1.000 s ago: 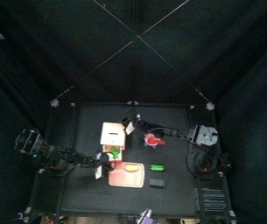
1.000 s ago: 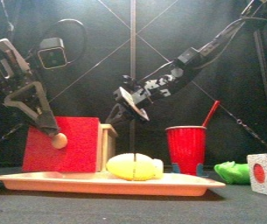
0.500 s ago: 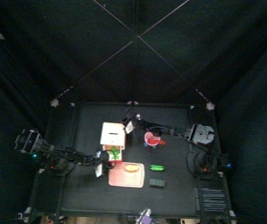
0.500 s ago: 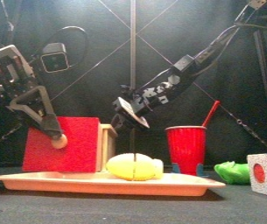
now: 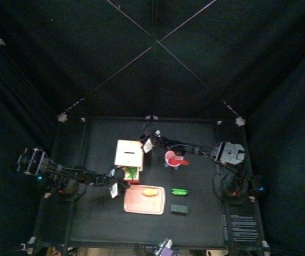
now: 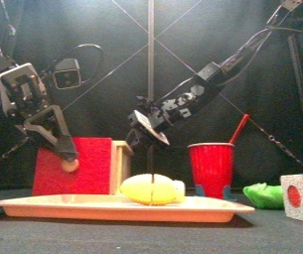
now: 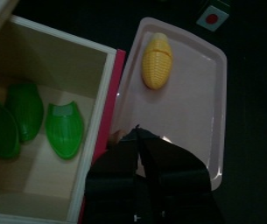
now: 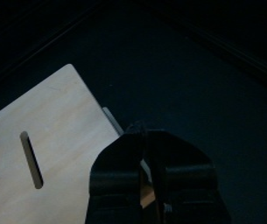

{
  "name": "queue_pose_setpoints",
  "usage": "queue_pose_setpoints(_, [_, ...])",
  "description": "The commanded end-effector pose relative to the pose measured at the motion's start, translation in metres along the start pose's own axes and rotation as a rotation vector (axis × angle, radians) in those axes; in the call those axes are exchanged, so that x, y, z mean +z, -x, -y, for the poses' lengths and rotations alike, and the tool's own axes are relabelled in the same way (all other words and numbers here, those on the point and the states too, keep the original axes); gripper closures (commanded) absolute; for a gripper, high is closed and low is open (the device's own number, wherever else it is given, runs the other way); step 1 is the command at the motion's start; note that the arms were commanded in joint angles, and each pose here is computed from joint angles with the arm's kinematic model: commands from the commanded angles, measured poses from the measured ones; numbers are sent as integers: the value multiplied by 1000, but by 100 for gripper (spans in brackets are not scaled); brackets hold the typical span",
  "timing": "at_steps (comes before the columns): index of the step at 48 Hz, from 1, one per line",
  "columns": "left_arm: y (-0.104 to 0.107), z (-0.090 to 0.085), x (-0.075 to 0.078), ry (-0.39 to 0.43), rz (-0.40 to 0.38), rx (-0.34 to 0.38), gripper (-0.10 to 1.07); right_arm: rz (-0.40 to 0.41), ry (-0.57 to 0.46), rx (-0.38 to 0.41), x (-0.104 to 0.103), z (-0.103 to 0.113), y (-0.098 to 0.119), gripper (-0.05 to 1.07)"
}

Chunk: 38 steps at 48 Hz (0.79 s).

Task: Close drawer

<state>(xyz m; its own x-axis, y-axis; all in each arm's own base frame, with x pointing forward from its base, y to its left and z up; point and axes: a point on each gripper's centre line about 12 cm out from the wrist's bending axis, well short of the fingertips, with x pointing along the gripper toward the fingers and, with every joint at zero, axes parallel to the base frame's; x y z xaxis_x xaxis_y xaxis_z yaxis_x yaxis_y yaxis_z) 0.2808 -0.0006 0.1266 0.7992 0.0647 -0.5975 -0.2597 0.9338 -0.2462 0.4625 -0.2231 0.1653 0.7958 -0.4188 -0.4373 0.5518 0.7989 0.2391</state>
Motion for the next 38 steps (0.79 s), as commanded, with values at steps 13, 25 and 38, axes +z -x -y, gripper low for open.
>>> queue_pose_setpoints(13, [0,-27,23,59,87,77,54,53,2,15,22,-6,4,71])
queue_pose_setpoints(25, [1,-43,34,84,150,121,54,55,6,21,27,-9,0,71])
queue_pose_setpoints(38, [4,-62,43,103,202,173,54,49,15,26,30,-11,-9,71])
